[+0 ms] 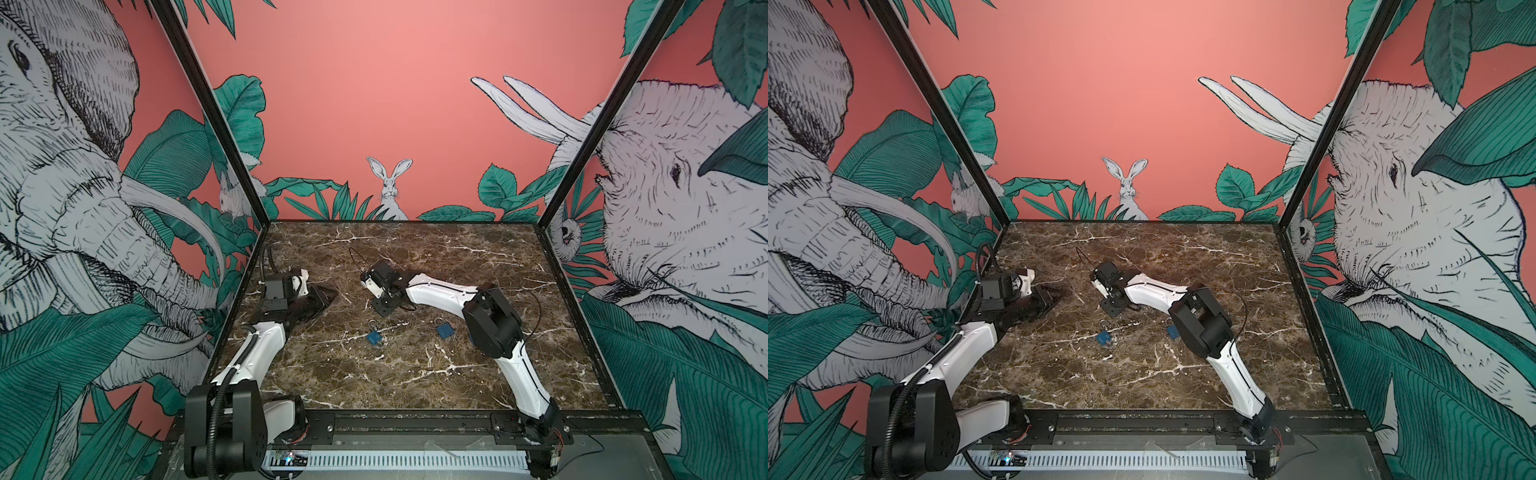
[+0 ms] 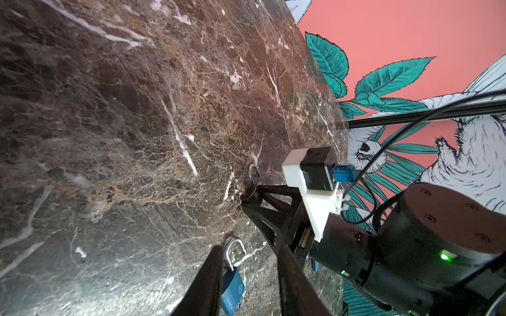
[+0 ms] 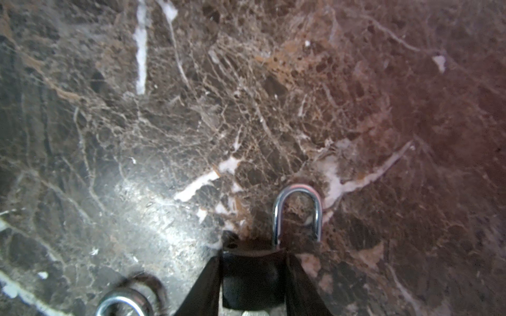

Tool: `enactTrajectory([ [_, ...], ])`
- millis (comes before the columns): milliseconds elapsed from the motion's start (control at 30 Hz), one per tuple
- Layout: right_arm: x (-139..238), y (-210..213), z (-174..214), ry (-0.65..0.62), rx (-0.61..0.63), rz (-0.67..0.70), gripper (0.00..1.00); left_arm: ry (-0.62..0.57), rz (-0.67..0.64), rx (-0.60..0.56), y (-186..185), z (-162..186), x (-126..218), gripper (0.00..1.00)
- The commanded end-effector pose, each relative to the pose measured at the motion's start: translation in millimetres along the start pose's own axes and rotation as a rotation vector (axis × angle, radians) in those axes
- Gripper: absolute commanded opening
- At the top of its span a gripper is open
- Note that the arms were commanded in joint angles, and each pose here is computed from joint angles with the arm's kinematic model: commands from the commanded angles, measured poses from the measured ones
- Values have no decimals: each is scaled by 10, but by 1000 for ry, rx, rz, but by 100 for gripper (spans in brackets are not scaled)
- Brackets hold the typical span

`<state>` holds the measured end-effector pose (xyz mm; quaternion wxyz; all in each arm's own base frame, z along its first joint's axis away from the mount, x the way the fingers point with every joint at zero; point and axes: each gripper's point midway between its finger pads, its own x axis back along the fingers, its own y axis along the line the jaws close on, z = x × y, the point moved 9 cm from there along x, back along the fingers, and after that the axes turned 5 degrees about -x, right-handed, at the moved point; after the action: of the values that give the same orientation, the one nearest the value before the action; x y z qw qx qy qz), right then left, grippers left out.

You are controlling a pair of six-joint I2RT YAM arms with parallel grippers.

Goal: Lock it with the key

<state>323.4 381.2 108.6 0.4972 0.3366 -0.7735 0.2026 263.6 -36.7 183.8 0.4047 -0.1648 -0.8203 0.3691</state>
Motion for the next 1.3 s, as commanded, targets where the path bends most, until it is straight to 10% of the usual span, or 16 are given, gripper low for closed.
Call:
enactTrajectory([
  [0, -121, 25, 83, 55, 18, 28, 37, -15, 18, -1, -1, 0, 35, 36],
  [500, 356, 76, 24, -72, -14, -8, 19, -1, 31, -41, -107, -8, 134, 36],
  [1267, 1508, 22, 445, -225, -79, -26, 18, 202, 90, -242, -942, 148, -452, 36],
])
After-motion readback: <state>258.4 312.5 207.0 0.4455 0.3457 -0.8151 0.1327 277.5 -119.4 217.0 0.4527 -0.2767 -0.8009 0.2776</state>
